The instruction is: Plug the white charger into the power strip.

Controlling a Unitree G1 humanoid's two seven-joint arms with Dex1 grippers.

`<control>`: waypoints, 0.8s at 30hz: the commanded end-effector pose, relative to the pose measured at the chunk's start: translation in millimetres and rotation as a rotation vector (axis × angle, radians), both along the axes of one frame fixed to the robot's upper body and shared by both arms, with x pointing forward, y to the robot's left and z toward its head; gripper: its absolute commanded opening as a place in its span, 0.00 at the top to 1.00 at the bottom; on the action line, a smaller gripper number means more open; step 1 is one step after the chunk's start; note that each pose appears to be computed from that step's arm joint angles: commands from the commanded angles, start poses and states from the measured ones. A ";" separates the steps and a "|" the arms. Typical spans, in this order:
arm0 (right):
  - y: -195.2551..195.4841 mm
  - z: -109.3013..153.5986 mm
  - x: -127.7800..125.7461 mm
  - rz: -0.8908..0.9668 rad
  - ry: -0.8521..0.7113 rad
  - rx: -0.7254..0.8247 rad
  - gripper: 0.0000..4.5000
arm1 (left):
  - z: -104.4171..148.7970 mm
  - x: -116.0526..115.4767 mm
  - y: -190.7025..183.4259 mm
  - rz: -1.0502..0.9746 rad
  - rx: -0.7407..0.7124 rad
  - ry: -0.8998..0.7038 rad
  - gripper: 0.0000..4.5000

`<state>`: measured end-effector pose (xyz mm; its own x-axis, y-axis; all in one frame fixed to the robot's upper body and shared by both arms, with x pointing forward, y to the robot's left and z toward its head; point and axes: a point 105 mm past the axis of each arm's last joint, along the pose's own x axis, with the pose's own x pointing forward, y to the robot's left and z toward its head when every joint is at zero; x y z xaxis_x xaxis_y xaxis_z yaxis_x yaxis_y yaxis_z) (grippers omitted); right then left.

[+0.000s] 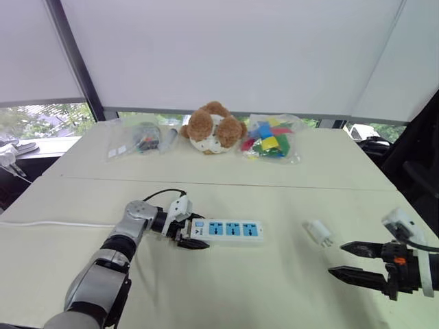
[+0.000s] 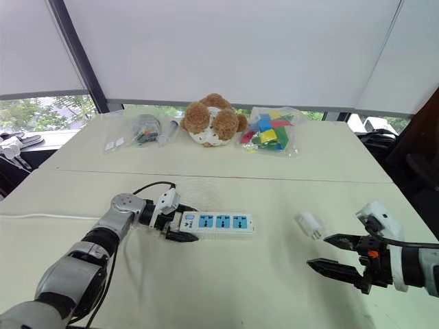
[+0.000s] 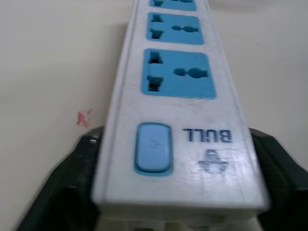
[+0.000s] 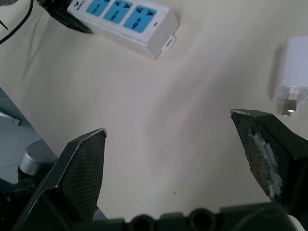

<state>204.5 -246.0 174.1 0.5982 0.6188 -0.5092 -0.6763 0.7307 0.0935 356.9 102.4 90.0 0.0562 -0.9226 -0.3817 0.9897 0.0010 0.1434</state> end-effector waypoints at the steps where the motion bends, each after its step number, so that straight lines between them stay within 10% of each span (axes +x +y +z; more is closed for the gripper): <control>1: -14.6 7.8 7.1 -0.114 -0.055 -0.066 0.00 | 5.4 3.5 -2.7 0.003 -0.010 -0.030 0.31; 12: -67.5 13.2 72.2 -0.339 0.066 -0.267 0.00 | 0.4 -1.8 2.1 0.089 0.123 -0.008 0.31; 24: -33.3 32.8 144.6 -0.081 0.318 -0.377 0.00 | -19.7 -41.8 -10.7 0.120 0.137 -0.031 0.31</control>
